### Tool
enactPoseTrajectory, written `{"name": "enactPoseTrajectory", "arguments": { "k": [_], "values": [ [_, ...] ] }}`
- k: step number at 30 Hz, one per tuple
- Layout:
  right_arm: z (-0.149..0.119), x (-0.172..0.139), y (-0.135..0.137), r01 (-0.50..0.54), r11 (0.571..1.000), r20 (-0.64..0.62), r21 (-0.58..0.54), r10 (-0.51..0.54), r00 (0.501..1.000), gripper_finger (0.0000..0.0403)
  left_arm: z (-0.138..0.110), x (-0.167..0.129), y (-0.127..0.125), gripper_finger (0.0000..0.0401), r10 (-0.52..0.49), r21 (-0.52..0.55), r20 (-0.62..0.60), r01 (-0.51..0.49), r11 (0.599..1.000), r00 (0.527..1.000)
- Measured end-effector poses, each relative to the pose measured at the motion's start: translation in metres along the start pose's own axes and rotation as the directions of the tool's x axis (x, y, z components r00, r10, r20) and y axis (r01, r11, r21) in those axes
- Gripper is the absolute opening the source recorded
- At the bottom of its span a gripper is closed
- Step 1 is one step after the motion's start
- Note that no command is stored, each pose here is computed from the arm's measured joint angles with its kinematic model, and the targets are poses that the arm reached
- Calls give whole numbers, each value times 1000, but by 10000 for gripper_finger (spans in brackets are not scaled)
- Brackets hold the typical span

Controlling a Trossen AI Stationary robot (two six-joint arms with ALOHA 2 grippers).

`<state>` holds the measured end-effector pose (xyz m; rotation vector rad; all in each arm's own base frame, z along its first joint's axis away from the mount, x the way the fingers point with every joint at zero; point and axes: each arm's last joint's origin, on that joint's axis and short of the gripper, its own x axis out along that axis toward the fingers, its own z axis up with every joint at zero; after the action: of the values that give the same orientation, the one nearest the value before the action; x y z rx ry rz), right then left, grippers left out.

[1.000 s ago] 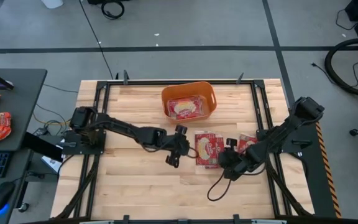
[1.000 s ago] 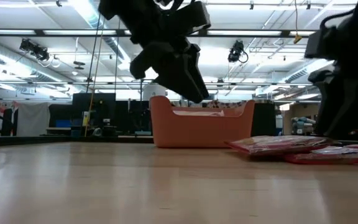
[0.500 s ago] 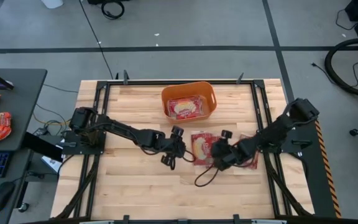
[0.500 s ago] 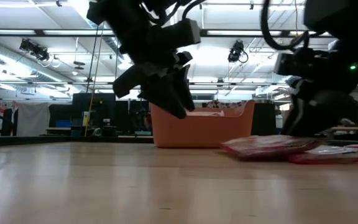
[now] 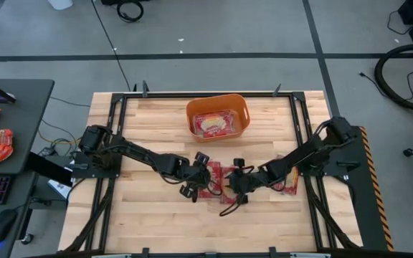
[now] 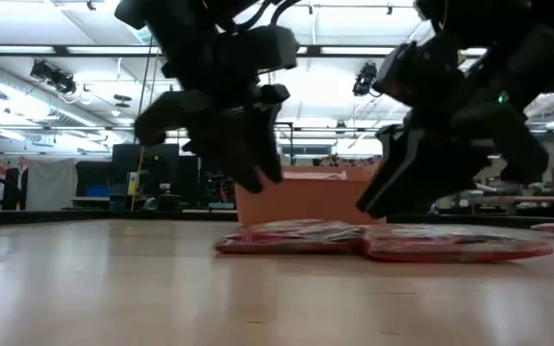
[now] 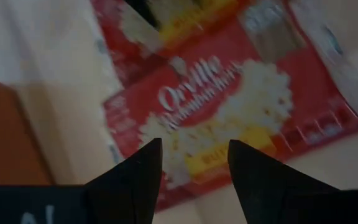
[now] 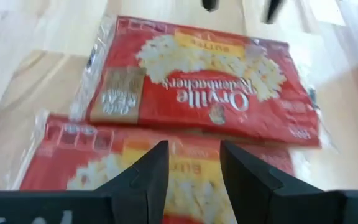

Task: Sort popcorn bags into baskets
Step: Put the red popcorn bag into the orange bin

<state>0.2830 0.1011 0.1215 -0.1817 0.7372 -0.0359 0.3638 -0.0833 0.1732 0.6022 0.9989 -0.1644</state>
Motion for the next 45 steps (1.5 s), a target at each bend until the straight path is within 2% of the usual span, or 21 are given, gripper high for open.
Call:
{"name": "enactPoseTrajectory", "arguments": {
  "k": [4, 10, 13, 16, 23, 27, 34, 41, 45],
  "values": [
    [2, -19, -1, 14, 1000, -43, 5, -14, 999, 149, -6, -2, -8, 188, -52, 50, -65, 56, 997, 997],
    [-1, -41, -1, 15, 998, -108, 59, -8, 994, 149, -11, -3, -19, 188, -73, 235, -112, 98, 967, 991],
    [-5, -39, 1, 17, 996, -111, 91, -7, 994, 149, -19, 4, -24, 188, -33, 288, -117, 66, 955, 993],
    [-10, -33, 3, 22, 995, -124, 98, -10, 992, 149, -27, 10, -30, 188, 47, 343, -108, -7, 939, 993],
    [-11, -25, 6, 17, 994, -105, 105, -6, 994, 149, -39, 19, -42, 187, 120, 498, -44, -83, 863, 992],
    [-8, -25, 7, 9, 993, -76, 117, 0, 997, 149, -40, 22, -42, 187, 156, 489, 10, -141, 861, 988],
    [-4, -25, 7, -2, 994, -40, 109, 6, 999, 149, -39, 23, -41, 171, 125, 484, 33, -125, 866, 992],
    [-5, -24, 6, 1, 993, -45, 116, 4, 999, 149, -40, 27, -43, 91, 94, 481, 38, -100, 871, 995],
    [-5, -25, 6, 2, 993, -46, 117, 4, 999, 149, -40, 31, -44, 31, 97, 408, 40, -105, 907, 994]
  ]
}}
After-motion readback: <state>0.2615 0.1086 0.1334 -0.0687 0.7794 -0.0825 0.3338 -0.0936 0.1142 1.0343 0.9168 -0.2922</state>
